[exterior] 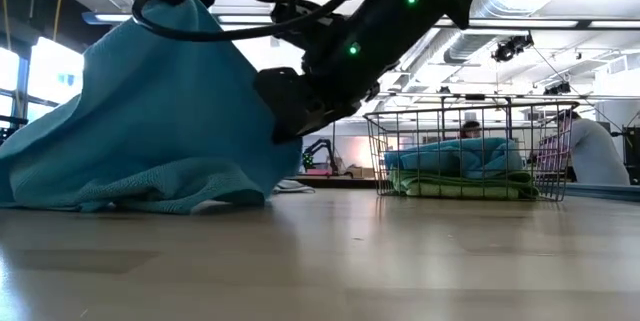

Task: Fold microfiber towels
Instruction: Fold the blue microfiber towel

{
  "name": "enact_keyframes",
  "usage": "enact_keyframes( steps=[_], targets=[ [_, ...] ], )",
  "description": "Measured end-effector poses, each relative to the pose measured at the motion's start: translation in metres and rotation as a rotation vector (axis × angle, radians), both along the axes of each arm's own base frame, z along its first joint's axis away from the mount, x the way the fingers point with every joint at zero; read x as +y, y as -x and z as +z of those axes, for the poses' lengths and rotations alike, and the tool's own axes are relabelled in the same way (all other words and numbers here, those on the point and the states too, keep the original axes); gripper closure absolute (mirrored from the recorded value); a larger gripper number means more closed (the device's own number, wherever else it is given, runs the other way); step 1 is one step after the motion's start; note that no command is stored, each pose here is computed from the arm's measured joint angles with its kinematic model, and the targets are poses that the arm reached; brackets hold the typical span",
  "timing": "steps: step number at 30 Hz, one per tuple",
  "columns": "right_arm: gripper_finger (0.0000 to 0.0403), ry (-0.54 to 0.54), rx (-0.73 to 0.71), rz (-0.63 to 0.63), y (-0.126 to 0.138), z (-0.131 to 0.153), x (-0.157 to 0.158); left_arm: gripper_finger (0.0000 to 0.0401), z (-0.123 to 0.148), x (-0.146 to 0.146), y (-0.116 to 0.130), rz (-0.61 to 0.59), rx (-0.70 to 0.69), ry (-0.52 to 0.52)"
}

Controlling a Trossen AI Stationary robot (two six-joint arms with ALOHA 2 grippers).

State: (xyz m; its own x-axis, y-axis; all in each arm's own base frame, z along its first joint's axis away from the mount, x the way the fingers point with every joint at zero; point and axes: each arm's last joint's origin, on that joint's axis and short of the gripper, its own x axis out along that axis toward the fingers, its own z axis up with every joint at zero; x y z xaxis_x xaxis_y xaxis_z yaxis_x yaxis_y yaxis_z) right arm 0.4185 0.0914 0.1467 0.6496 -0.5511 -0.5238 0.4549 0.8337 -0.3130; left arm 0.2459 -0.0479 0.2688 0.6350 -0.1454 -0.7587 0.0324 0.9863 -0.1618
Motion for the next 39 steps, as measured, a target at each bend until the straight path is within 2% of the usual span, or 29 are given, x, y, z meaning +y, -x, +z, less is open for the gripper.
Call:
enact_keyframes(
  steps=[5,10,12,16,19,22,25,29,36,39],
  targets=[
    [0.0288,0.001,0.039,-0.011,0.003,-0.003,-0.001,0.0401,0.001,-0.005,0.002,-0.015,0.003,0.005],
    [0.0368,0.020,0.104,0.002,0.008,-0.006,0.001,0.0401,0.005,-0.006,0.008,-0.022,-0.005,0.003],
    [0.0394,0.030,0.143,0.046,0.010,-0.006,0.004,0.0401,0.006,-0.005,0.012,-0.015,0.013,-0.008],
    [0.0391,-0.011,0.153,0.105,0.015,0.002,0.013,0.0401,-0.001,-0.001,0.020,0.022,0.118,-0.084],
    [0.0400,-0.019,0.160,0.138,0.022,0.020,0.018,0.0401,-0.007,0.001,0.025,0.037,0.201,-0.144],
    [0.0401,-0.005,0.143,0.141,0.033,0.043,0.021,0.0401,-0.008,0.003,0.027,0.038,0.207,-0.209],
    [0.0402,0.000,0.103,0.151,0.044,0.071,0.023,0.0401,-0.008,0.004,0.027,-0.027,0.200,-0.309],
    [0.0402,-0.001,0.078,0.159,0.063,0.103,0.021,0.0401,-0.001,0.007,0.025,-0.092,0.185,-0.506],
    [0.0402,-0.021,0.047,0.149,0.096,0.147,0.010,0.0401,0.042,0.013,0.017,-0.089,0.116,-0.871],
    [0.0403,0.018,0.037,0.132,0.107,0.161,0.002,0.0401,0.060,0.015,0.013,-0.108,0.111,-1.023]
  ],
)
